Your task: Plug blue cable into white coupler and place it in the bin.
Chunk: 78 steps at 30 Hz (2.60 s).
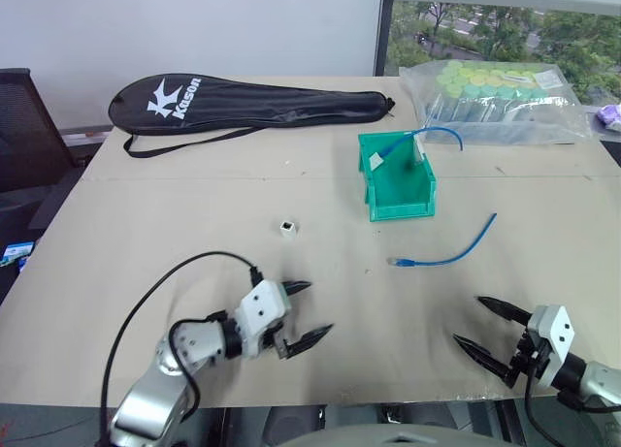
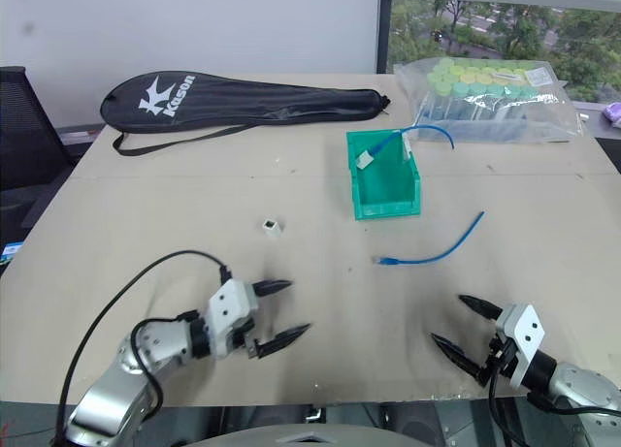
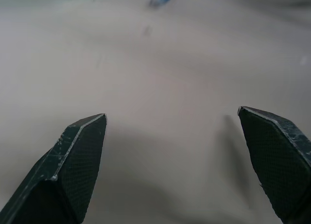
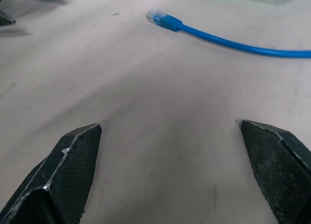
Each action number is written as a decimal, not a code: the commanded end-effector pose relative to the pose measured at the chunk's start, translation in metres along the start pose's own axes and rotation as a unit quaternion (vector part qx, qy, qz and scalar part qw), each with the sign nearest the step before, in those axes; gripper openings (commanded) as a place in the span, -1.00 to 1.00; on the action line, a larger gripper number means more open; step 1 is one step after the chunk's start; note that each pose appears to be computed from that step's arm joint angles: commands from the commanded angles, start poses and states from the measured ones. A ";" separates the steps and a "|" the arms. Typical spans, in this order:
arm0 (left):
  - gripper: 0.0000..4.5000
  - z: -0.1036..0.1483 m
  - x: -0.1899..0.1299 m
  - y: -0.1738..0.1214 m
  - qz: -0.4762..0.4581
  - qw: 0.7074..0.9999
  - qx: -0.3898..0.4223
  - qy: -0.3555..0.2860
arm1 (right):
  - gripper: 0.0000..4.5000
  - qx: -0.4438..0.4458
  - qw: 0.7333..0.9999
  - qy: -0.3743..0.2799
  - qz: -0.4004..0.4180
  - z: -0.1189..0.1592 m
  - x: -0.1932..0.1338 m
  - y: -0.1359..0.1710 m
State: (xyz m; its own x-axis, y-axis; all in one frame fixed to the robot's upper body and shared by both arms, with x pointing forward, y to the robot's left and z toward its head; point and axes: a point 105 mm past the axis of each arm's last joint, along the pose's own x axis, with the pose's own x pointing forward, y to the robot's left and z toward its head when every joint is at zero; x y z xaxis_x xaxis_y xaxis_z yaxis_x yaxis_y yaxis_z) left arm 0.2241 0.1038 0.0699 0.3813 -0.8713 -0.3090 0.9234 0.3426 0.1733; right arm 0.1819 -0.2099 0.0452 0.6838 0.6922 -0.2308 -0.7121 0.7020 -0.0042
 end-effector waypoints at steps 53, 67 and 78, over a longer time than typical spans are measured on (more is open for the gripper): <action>-0.98 0.114 0.081 0.002 -0.294 0.887 -0.342 -0.096 | 1.00 0.328 0.903 -0.258 0.102 0.121 0.047 0.038; -1.00 0.121 0.082 0.002 -0.295 0.877 -0.361 -0.115 | -0.97 0.332 0.895 -0.265 0.135 0.129 0.044 0.044; 0.56 0.127 0.062 0.000 -0.304 0.882 -0.328 -0.146 | -1.00 0.333 0.887 -0.284 0.149 0.139 0.037 0.039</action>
State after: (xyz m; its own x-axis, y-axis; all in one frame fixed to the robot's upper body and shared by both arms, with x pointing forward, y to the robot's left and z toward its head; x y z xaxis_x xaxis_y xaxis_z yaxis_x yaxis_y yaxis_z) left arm 0.2488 0.0003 0.1544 -0.1191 -0.9908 0.0641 0.7735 -0.1331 -0.6196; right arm 0.2042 -0.1307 0.1565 0.6132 0.7070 0.3523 -0.7129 0.3034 0.6322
